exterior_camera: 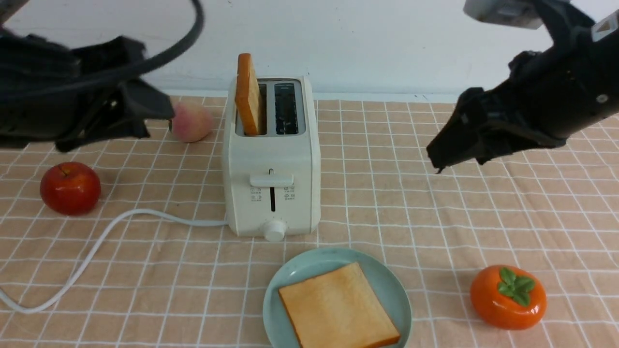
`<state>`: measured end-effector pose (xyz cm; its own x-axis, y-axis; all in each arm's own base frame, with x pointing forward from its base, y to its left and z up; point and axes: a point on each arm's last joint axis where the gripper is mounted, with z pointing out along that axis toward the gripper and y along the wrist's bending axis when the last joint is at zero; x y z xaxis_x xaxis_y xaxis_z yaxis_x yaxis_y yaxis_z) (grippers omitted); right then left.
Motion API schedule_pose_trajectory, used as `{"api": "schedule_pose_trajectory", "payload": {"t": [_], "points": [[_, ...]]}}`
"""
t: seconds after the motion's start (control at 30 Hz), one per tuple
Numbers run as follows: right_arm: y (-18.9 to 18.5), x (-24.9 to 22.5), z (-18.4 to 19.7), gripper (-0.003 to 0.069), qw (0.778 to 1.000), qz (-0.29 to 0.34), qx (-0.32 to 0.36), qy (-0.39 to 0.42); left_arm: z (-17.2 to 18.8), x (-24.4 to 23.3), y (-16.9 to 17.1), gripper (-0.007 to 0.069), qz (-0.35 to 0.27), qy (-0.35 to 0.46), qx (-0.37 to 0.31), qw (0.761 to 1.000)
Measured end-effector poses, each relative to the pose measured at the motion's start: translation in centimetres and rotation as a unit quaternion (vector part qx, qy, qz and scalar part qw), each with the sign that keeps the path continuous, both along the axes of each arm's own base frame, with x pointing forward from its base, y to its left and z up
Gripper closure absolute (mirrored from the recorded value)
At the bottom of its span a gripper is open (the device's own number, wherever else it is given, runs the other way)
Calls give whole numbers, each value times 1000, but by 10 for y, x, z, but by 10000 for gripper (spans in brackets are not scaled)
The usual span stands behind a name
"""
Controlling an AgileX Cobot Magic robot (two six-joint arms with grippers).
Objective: Take toasted bread from bread machine on light coffee tablecloth place on plate.
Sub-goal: 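Reach for a toast slice standing in the toaster with the left gripper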
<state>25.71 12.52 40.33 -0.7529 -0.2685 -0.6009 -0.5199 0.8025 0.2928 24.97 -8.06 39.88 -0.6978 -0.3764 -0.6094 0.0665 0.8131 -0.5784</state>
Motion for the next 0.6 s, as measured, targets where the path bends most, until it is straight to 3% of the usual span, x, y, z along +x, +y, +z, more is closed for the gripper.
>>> {"api": "schedule_pose_trajectory", "payload": {"t": [0.17, 0.3, 0.4, 0.6], "points": [[-6, -20, 13, 179, 1000, 11, -1, -4, 13, 57, -39, 169, -45, -5, 69, 997], [-9, -28, 18, 179, 1000, 15, -1, -5, 8, 94, -59, 118, -28, 17, 122, 992], [-10, -34, 21, 179, 1000, 18, -1, -5, -14, 133, -71, 95, 17, 55, 169, 984], [-11, -36, 22, 179, 1000, 21, -4, 0, -59, 184, -86, 92, 35, 80, 204, 975]]}}
